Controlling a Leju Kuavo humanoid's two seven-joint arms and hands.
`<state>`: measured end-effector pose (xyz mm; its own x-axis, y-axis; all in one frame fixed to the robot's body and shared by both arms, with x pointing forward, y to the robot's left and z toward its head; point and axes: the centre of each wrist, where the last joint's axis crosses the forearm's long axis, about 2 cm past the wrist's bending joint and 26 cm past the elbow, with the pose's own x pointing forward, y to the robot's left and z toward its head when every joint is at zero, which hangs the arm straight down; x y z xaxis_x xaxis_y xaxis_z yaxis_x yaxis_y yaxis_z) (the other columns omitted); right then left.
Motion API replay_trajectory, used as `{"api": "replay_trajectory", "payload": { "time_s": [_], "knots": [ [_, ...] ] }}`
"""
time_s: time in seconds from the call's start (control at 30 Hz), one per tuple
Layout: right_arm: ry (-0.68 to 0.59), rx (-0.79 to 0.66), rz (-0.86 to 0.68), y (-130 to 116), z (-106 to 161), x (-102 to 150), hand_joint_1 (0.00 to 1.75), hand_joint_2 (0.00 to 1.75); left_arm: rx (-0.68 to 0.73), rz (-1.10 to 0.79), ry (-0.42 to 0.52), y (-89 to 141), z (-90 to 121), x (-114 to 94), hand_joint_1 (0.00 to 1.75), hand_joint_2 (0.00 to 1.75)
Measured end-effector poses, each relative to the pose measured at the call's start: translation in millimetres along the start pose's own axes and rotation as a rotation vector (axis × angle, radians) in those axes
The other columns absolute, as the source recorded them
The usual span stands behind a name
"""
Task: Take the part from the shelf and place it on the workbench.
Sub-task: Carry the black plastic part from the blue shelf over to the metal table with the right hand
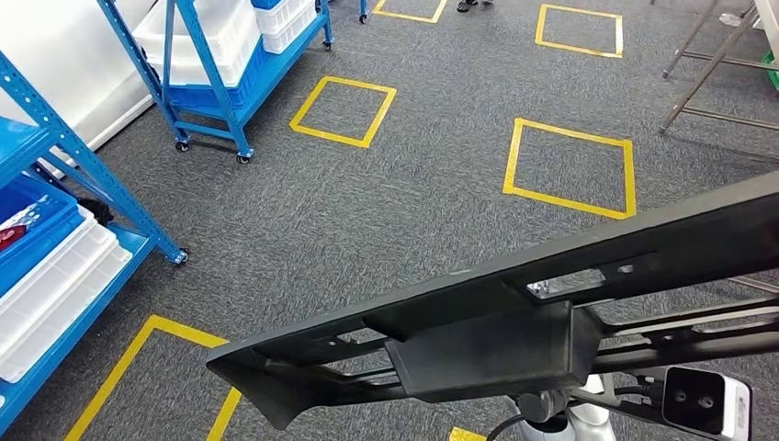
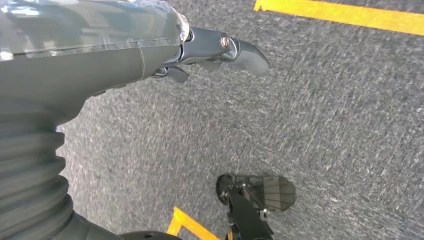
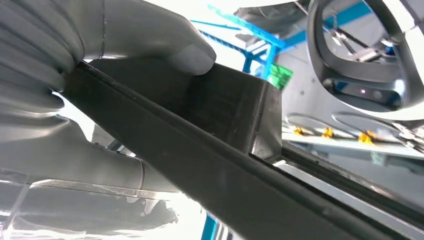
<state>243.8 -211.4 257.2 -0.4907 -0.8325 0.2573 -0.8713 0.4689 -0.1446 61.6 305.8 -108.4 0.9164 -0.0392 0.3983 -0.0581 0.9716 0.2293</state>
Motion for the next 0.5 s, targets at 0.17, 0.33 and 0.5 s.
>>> {"api": "replay_trajectory", "payload": {
  "time_s": [0.17,0.33,0.5],
  "knots": [
    [-0.015,-0.010,0.012,-5.1,-1.6,1.9,1.75,1.75,-0.002,-0.006,-0.003,-0.5,-1.4,5.7,0.00,1.75],
    [-0.011,-0.015,0.014,-6.3,1.7,4.2,1.75,1.75,-0.004,-0.010,0.003,-1.1,-1.0,4.5,0.00,1.75],
    [-0.001,-0.006,0.019,-7.4,3.6,4.9,1.75,1.75,0.003,0.011,0.019,-1.0,-0.7,3.6,0.00,1.75]
  ]
}}
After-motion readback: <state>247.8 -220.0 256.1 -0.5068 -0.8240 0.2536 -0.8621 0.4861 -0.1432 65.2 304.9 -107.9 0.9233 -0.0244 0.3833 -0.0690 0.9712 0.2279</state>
